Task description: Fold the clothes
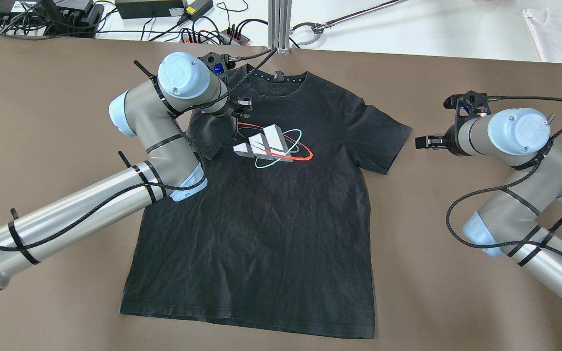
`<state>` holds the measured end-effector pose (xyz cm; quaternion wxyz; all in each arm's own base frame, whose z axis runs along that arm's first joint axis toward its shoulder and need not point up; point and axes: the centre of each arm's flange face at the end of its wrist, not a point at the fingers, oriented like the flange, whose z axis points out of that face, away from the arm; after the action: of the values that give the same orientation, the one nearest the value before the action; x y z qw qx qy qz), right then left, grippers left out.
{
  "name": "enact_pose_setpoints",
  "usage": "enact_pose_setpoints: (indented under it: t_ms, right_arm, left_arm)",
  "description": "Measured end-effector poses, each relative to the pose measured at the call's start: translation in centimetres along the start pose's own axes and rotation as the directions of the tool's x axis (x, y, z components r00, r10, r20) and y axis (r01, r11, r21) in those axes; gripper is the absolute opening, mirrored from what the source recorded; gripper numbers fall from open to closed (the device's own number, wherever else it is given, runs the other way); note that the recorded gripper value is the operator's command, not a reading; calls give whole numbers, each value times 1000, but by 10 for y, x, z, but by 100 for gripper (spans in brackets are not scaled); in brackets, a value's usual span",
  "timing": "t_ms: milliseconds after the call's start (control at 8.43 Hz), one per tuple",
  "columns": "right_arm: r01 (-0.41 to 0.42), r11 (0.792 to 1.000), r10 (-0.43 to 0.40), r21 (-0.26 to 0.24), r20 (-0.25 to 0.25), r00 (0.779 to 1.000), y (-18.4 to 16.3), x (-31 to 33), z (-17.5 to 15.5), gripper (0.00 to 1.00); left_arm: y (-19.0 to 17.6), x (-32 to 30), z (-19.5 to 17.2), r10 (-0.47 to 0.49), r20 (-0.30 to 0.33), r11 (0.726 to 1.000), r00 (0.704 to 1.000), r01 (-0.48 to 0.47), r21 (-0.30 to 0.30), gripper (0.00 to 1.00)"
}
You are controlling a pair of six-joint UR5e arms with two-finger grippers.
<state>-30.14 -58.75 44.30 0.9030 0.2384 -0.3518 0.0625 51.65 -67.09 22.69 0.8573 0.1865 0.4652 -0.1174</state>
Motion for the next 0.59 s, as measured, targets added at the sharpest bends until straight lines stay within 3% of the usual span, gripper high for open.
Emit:
enact_pose_setpoints:
  t_ms: [356,593]
  right_arm:
    - [-16,1000,16,-2,-1,1000,-3,-3,5,89]
    - [-116,993,115,15,38,993,-19,-16,28,89]
  left_arm:
    - [7,1,8,1,9,1000,1000,-2,30,100]
    - [7,4,7,-3,2,999,1000,3,43,100]
